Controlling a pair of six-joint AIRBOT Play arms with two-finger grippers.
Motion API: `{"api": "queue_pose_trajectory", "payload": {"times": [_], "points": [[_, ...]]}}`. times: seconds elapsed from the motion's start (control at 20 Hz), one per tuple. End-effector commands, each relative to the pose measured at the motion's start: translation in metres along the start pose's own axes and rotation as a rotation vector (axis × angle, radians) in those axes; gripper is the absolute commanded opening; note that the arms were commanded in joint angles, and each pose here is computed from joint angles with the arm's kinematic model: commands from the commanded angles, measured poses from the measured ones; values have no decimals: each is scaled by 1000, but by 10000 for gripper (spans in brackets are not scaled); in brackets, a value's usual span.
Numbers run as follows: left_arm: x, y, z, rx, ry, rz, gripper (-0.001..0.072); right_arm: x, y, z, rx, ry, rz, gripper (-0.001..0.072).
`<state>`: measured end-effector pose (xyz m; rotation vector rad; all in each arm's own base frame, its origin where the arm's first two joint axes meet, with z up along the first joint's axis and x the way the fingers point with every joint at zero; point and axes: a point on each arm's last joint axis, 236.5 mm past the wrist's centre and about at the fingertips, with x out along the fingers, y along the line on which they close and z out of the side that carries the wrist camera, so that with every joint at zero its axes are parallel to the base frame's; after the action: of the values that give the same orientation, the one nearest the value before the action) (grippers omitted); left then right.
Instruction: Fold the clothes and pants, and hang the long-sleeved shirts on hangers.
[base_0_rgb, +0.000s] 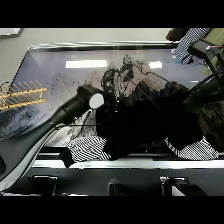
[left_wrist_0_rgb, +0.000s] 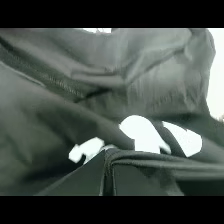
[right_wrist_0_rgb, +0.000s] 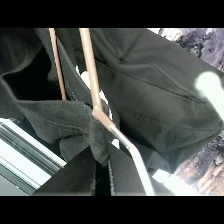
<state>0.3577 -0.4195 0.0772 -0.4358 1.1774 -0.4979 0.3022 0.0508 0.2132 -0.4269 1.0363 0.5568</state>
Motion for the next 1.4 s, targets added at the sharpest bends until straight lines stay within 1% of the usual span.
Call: {"api": "queue_pose_trajectory", "payload": {"times": [0.0,0.05,0.1,0.2,0.3,0.35,0.55,0.65,0.75,0.85,0.9,1.0,1.2,1.3,1.35], "points": [[-17,-19,-10,29,96,-129,32,-1,12,14,-12,-61,48,31],[-17,-23,-14,22,105,-143,57,-1,13,18,-13,-75,56,31],[-16,-26,-17,26,109,-145,119,-1,14,20,-14,-85,59,31],[-15,-32,-23,36,115,-151,141,-2,14,22,-14,-93,57,31],[-14,-36,-28,44,120,-157,333,-2,14,22,-14,-95,56,31],[-14,-39,-30,40,127,-164,371,-2,14,22,-14,-94,56,31],[-19,-45,-37,-61,152,-164,379,-2,14,22,-13,-94,57,31],[-28,-45,-43,-77,174,-125,379,-1,13,22,-10,-93,55,31],[-45,-40,-39,-45,134,-25,378,-1,12,21,-9,-89,50,31],[-69,-32,-24,-17,25,97,390,-1,11,20,-9,-86,46,31],[-78,-32,-16,-27,-33,130,390,-1,11,20,-9,-87,46,31],[-78,-36,-16,-85,-67,142,390,-1,11,20,-9,-87,45,32],[-35,-35,-33,-175,-32,169,390,-1,11,21,-9,-89,44,32],[-15,-41,-42,-231,-4,144,390,-1,11,21,-9,-89,45,32],[-8,-42,-45,-227,0,143,390,-1,11,21,-9,-89,45,32]]}}
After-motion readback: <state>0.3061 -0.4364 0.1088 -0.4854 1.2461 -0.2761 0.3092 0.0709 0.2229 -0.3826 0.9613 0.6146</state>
